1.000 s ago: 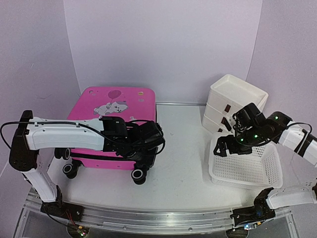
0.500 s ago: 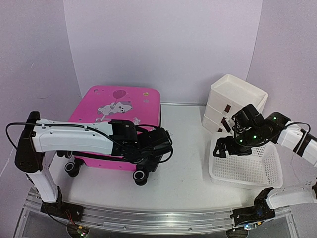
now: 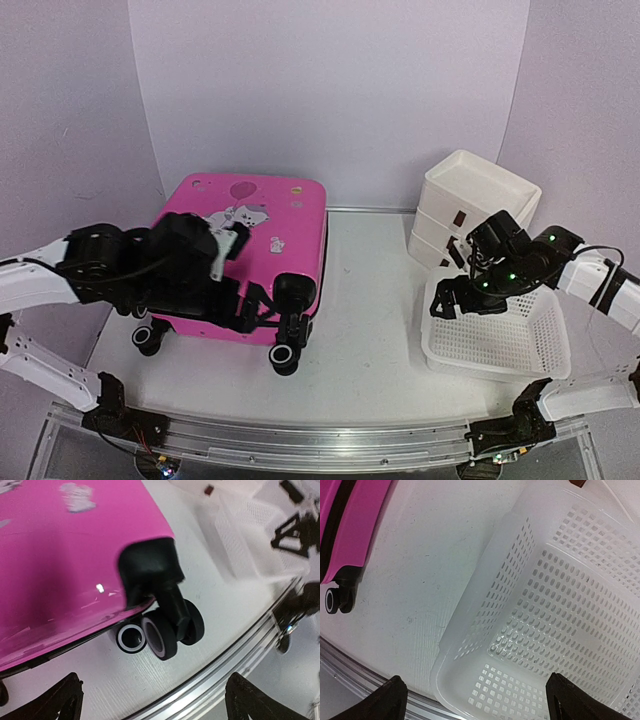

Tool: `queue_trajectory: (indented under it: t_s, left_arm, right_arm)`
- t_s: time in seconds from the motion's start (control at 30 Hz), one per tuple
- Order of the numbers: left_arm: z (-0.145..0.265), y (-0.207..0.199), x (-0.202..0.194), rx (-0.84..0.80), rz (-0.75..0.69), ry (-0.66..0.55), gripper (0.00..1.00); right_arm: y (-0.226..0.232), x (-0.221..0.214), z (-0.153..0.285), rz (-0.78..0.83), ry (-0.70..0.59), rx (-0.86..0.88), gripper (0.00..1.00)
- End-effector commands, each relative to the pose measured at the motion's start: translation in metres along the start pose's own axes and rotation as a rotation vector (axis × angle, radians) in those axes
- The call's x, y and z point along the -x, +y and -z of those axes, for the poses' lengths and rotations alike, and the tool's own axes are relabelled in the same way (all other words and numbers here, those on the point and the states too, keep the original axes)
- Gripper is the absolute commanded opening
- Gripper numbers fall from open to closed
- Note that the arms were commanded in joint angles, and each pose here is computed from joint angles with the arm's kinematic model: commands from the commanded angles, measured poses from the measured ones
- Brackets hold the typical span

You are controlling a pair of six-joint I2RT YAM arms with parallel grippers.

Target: Open, take out, and arrange the luggage

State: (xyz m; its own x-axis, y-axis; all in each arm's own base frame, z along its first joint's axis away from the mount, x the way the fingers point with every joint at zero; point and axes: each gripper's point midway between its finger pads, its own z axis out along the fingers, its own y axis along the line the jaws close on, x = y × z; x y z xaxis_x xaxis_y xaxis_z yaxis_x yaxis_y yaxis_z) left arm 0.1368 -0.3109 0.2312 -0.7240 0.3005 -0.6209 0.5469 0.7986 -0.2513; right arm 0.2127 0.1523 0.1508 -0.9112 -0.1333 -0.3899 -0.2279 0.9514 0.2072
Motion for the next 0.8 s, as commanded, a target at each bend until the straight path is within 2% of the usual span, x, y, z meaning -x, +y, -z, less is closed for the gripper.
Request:
queue_trajectory:
  t_s: [0.0, 0.1, 0.23, 0.5, 0.77]
  left_arm:
    - [0.044, 0.052, 0.011, -0.029, 0.292, -0.108, 0.99]
    - [0.062, 0.094, 0.007, 0.017, 0.47, -0.167, 0.99]
    - [0.072, 0.12, 0.0, 0.047, 0.578, -0.182, 0.99]
    - [0.062, 0.155, -0.005, 0.153, 0.632, -0.146, 1.0]
    - [0.06, 0.21, 0.013, 0.244, 0.665, -0.134, 0.99]
  right_arm:
    - [0.004, 0.007, 0.002, 0.016, -0.027, 0.009, 0.98]
    - [0.017, 0.015, 0.002, 0.025, -0.037, 0.058, 0.98]
    - [0.057, 0.037, 0.001, 0.04, -0.046, 0.21, 0.98]
    - [0.176, 0.083, -0.005, 0.103, -0.073, 0.539, 0.98]
    - [0.284, 0.086, -0.029, 0.198, -0.085, 0.607, 0.96]
